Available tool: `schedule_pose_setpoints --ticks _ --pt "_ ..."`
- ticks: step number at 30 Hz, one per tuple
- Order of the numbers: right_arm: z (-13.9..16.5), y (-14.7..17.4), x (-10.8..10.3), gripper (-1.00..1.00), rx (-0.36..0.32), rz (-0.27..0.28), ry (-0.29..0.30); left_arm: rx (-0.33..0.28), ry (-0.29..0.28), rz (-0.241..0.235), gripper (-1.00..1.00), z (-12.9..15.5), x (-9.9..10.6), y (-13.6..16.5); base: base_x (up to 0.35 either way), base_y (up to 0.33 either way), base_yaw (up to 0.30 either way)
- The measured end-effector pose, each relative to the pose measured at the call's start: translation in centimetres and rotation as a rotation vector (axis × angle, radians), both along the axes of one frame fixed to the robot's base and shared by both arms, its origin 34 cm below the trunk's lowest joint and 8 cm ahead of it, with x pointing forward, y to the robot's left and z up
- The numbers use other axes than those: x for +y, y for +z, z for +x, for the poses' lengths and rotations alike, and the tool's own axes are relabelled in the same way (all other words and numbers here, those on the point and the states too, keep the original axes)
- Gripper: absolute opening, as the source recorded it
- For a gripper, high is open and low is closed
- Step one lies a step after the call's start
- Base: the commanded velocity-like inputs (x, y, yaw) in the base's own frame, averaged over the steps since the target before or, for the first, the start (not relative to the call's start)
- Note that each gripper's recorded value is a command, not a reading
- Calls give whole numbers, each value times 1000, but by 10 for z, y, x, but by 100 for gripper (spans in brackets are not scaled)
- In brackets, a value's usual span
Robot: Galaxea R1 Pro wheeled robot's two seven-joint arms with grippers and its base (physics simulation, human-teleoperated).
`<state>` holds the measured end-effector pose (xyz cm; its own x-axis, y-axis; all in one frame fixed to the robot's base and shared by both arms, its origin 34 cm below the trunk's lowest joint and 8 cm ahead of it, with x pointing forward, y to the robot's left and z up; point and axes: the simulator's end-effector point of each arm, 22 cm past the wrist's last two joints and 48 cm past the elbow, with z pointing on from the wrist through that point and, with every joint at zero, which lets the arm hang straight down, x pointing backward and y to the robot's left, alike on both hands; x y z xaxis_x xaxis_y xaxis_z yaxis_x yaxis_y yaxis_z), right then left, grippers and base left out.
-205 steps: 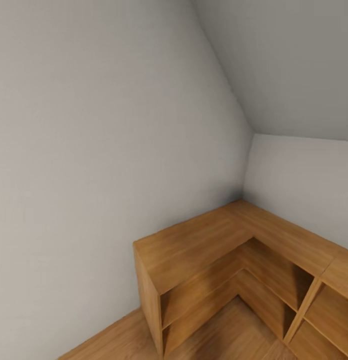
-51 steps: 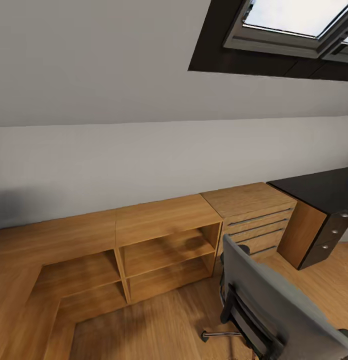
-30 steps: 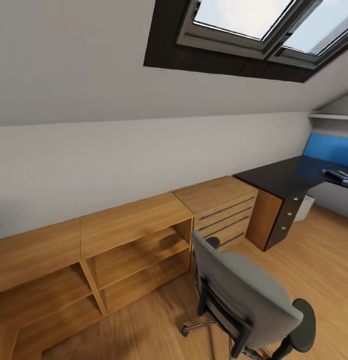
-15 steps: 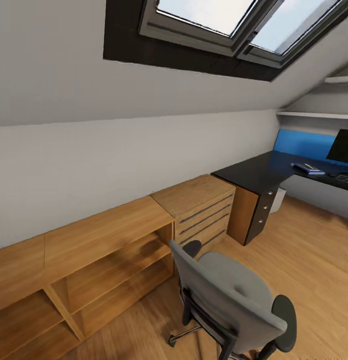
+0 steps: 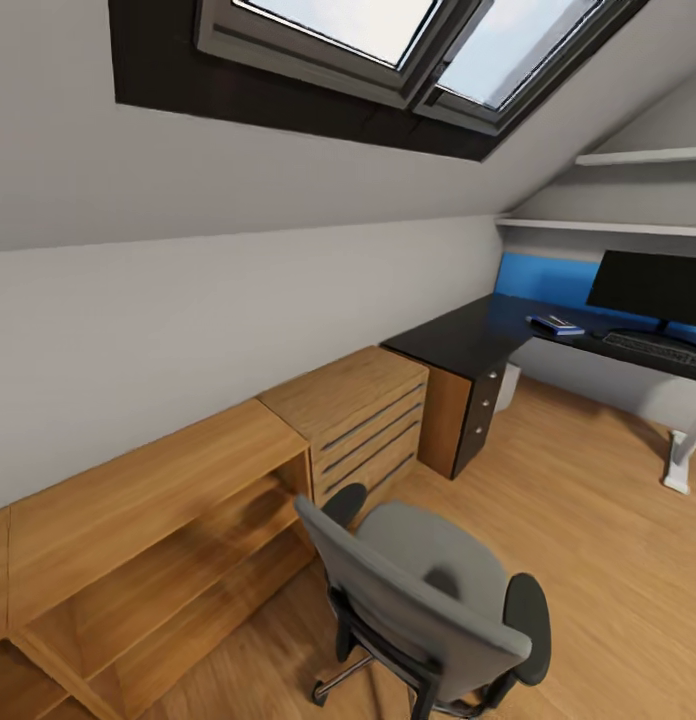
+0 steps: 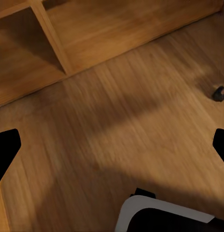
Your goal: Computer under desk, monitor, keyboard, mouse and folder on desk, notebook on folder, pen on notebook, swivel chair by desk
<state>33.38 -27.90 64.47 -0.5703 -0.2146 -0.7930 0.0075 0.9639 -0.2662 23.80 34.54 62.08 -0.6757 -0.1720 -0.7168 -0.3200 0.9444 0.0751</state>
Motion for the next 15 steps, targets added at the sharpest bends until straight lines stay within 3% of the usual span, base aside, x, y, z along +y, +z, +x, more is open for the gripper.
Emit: schedule_pose_setpoints --ticks 9,15 --pt "-1 -1 0 100 4 0 0 4 0 1 100 -1 1 0 213 146 -286" --pt "-2 -1 -1 100 7 -1 -1 7 0 0 100 -2 0 -1 77 62 -286"
